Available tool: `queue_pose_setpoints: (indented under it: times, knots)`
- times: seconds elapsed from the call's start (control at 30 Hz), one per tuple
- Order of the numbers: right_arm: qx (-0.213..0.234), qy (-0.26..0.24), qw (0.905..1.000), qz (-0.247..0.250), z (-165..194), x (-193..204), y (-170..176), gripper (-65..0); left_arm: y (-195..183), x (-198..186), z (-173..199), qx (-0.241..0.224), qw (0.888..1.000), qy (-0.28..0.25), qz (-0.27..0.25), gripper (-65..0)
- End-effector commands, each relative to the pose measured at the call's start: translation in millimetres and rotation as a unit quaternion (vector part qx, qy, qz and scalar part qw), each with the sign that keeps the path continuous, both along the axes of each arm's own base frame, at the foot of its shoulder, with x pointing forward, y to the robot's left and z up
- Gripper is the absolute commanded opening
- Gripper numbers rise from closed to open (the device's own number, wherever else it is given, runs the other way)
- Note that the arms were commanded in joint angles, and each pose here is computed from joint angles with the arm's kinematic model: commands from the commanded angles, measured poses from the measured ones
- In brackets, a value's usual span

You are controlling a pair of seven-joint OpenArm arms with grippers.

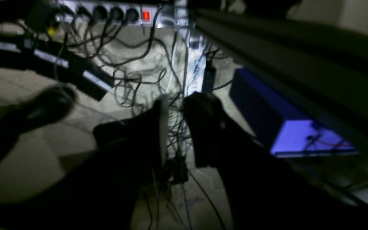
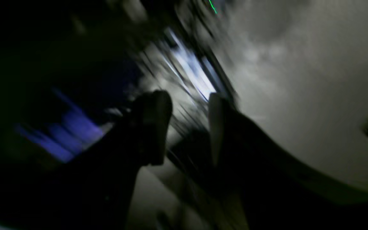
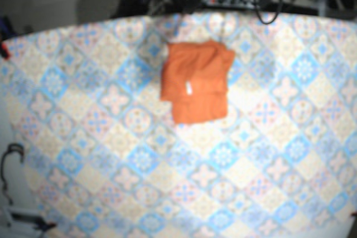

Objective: Fold the T-shirt properly

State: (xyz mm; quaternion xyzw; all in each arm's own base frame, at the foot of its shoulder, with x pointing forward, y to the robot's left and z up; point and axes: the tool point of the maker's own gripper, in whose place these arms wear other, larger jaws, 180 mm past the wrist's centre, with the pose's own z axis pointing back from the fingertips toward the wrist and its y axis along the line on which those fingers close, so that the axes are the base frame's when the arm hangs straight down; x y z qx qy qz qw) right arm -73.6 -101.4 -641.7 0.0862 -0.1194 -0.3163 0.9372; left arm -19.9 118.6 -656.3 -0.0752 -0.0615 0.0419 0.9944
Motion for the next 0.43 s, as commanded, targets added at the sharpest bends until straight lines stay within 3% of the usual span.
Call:
queue_pose_setpoints:
  times: [0.0,0.23,0.4]
  knots:
    - [0.004,0.019,0.9998,-0.006,2,-19,5,-43.0,8,3,1,0.012,1.0,-0.013,0.003,-51.4]
    - [0.022,0.009,0.9997,-0.005,-2,6,19,-43.2,11,44,2,0.015,0.998,-0.054,0.004,-51.4]
    - [0.021,0.008,0.9997,-0.004,-2,7,18,-43.2,11,47,2,0.015,0.998,-0.057,0.004,-51.4]
